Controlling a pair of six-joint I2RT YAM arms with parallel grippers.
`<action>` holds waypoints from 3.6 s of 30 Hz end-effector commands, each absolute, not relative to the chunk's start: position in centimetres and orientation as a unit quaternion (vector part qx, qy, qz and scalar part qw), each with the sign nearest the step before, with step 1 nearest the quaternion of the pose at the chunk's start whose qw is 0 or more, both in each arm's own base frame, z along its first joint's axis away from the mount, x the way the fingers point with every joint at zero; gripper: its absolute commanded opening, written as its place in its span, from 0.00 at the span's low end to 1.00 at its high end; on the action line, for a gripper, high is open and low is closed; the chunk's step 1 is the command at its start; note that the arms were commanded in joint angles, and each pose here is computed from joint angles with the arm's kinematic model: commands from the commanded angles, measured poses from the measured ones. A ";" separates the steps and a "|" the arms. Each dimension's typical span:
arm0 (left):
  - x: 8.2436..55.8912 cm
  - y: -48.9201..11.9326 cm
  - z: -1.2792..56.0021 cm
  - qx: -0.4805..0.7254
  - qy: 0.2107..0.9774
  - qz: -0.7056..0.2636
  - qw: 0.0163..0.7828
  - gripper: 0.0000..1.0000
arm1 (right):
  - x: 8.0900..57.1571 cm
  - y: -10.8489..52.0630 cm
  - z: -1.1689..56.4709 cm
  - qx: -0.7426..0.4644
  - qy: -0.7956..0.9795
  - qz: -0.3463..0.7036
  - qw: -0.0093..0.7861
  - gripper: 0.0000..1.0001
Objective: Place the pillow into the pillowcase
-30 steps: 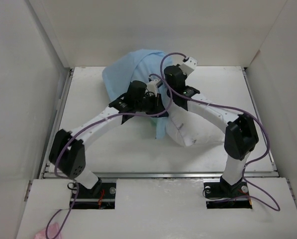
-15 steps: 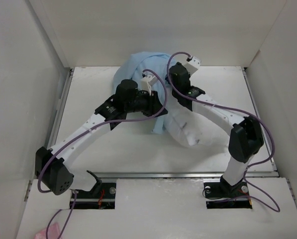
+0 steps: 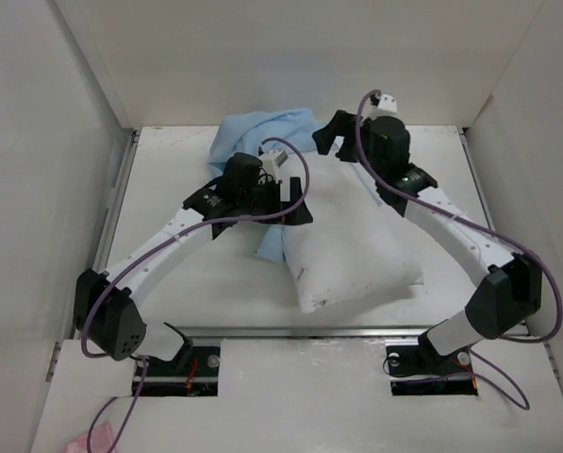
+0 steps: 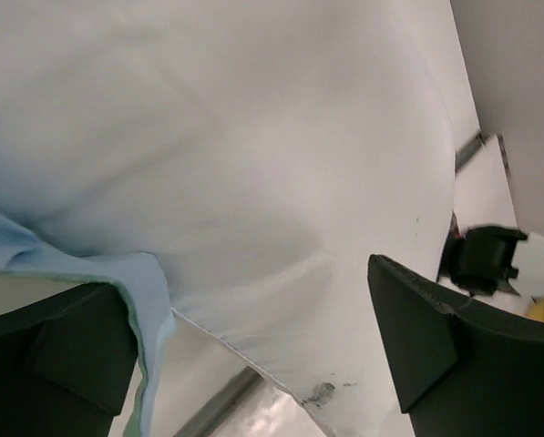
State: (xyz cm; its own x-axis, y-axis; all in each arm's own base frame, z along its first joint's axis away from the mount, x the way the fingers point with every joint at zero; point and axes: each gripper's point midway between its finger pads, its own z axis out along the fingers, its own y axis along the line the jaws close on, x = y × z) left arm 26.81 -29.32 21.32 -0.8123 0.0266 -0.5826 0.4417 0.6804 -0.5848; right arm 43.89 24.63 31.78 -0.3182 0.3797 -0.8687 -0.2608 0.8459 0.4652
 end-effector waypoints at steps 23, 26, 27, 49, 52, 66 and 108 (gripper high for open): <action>37.7 -27.6 19.9 0.094 0.903 -0.248 0.339 1.00 | 36.0 23.7 13.7 -0.096 0.866 0.338 0.356 0.95; 40.5 -26.9 17.6 0.076 0.911 -0.252 0.317 0.92 | 33.0 28.3 14.1 -0.206 0.844 0.353 0.349 0.95; 41.3 -26.6 17.4 0.074 0.911 -0.252 0.318 0.90 | 30.8 30.8 14.1 -0.252 0.832 0.365 0.334 0.94; 39.7 -23.2 23.9 0.153 0.880 -0.065 0.445 1.00 | 40.7 15.6 21.1 0.031 0.864 0.200 0.461 0.91; 38.3 -23.5 22.6 0.172 0.886 -0.046 0.427 1.00 | 40.4 14.1 20.8 0.048 0.866 0.177 0.466 0.92; 35.3 -25.9 12.7 0.240 0.911 0.001 0.335 1.00 | 37.8 14.1 17.5 0.054 0.886 0.186 0.420 0.92; 48.6 -36.5 25.2 0.090 0.844 -0.251 0.465 0.00 | 34.6 31.0 8.6 -0.251 0.872 0.305 0.288 0.00</action>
State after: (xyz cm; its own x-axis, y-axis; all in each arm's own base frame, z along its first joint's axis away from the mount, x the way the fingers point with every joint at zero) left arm 48.26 -34.81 21.70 -0.6098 0.0329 -0.7918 0.3705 0.8951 -0.2481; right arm 34.67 32.35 13.67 -0.5980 -0.2341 -0.7665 -0.6701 0.6708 0.3179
